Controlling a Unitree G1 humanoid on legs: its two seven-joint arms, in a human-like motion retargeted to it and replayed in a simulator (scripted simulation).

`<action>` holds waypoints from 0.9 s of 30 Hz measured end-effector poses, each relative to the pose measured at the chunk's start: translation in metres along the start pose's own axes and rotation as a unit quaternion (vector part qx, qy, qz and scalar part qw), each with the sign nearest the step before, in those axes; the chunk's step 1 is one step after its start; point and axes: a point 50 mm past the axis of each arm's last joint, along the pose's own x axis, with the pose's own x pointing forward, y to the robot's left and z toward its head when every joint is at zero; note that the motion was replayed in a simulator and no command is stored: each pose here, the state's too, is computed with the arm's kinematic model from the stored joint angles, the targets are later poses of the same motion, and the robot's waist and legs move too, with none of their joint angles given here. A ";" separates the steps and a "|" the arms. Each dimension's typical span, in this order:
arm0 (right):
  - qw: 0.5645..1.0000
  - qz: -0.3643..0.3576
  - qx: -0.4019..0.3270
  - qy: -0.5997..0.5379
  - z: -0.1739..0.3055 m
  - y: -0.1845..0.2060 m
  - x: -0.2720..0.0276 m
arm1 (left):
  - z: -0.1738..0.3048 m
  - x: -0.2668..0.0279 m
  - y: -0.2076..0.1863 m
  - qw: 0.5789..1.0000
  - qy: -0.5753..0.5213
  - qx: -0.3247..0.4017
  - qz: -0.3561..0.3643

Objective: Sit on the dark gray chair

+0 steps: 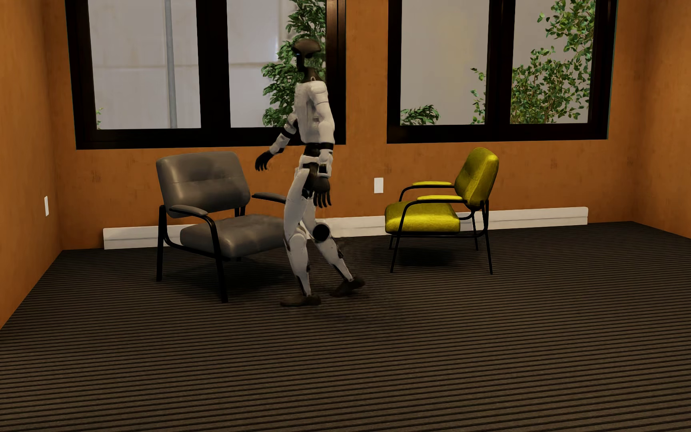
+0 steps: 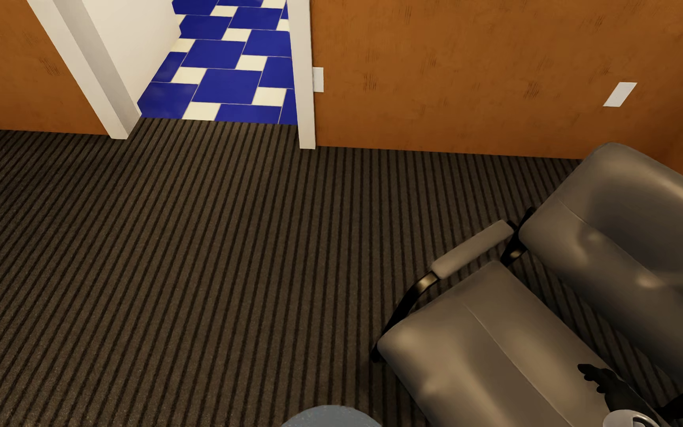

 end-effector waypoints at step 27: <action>0.990 0.004 0.007 -0.138 0.071 0.015 -0.012 | 0.220 -0.036 0.100 0.928 -0.322 0.042 0.182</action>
